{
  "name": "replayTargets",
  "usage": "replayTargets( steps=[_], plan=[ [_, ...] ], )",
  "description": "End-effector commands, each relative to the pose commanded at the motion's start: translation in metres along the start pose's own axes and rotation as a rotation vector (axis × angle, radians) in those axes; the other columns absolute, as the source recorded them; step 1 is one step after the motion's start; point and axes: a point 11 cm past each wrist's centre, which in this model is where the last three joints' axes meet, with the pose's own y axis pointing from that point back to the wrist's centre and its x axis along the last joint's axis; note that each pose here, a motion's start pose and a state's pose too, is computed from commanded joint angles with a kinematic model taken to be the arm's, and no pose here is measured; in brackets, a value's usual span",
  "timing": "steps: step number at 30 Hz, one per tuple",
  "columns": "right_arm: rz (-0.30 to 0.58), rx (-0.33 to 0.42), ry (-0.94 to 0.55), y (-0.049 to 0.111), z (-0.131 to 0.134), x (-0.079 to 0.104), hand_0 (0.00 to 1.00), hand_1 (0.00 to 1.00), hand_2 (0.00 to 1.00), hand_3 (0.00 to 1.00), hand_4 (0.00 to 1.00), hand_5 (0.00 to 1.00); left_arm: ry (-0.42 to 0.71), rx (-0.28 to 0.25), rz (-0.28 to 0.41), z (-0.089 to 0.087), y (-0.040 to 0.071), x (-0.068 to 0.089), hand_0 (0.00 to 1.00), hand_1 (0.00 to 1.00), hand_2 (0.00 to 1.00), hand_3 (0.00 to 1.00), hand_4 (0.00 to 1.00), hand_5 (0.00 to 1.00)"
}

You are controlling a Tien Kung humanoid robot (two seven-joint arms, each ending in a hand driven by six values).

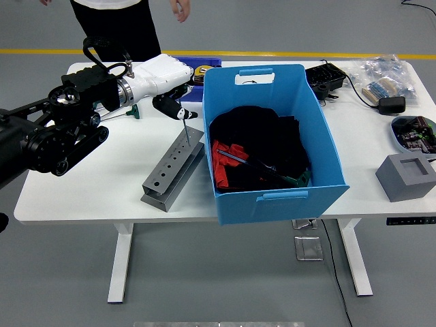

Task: Lift tool from toolbox,place it in box,lift tool from toolbox,place it in box

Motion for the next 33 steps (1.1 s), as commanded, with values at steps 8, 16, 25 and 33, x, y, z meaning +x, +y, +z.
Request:
replayTargets(
  steps=[8,16,25,33],
  plan=[
    [-0.002,-0.007,0.002,0.0,0.003,-0.001,0.616,0.602,0.677,0.554,0.81,0.632,0.049,-0.007,0.042,0.002,0.003,0.01,0.079,0.002,0.002,0.039,0.794,0.38],
    [-0.003,-0.013,0.01,0.0,0.006,-0.001,0.616,0.602,0.677,0.554,0.81,0.632,0.088,-0.051,0.111,0.017,0.002,0.034,0.076,0.002,0.002,0.039,0.793,0.378],
    [-0.003,-0.014,0.004,0.0,0.007,-0.001,0.616,0.602,0.678,0.555,0.812,0.633,0.196,-0.132,0.234,0.052,-0.005,0.06,0.078,0.002,0.002,0.039,0.765,0.346],
    [-0.004,-0.012,0.008,0.0,0.006,-0.002,0.615,0.602,0.679,0.555,0.813,0.633,0.177,-0.189,0.193,0.093,-0.025,0.029,0.079,0.002,0.002,0.039,0.762,0.341]
  ],
)
